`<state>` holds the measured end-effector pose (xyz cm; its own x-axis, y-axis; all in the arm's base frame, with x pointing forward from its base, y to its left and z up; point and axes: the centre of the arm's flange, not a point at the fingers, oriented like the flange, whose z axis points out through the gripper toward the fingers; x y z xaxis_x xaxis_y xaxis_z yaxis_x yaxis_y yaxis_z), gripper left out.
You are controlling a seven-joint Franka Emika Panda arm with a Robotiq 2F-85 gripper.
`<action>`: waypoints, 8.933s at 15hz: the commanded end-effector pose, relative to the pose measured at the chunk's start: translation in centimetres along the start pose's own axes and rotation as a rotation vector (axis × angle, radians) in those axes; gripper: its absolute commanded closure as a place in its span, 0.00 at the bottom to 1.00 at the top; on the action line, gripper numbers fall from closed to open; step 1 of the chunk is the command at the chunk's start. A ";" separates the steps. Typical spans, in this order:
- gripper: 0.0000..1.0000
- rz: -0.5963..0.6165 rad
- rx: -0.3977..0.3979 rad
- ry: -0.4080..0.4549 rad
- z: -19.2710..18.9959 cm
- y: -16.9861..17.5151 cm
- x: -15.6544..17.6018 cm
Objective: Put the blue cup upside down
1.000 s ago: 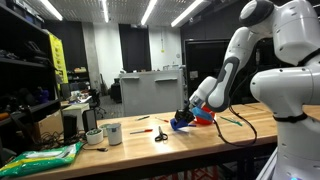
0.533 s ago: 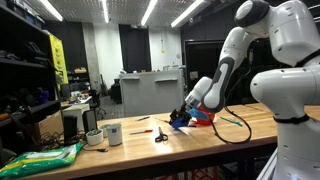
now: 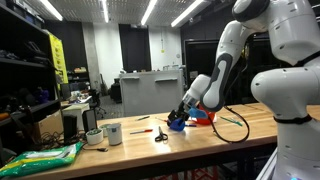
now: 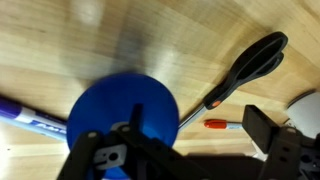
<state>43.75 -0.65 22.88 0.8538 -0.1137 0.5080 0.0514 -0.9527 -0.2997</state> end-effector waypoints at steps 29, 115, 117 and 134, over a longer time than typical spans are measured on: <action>0.00 -0.449 -0.365 0.080 -4.7 -4.0 4.4; 0.00 -0.580 -0.084 -0.474 4.8 2.9 15.5; 0.00 -0.595 -0.087 -0.485 6.0 3.3 16.1; 0.48 -0.714 -0.054 -0.437 5.9 1.3 19.8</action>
<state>64.74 -3.57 25.78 0.7655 0.6226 0.1627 0.6303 -0.7763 0.0050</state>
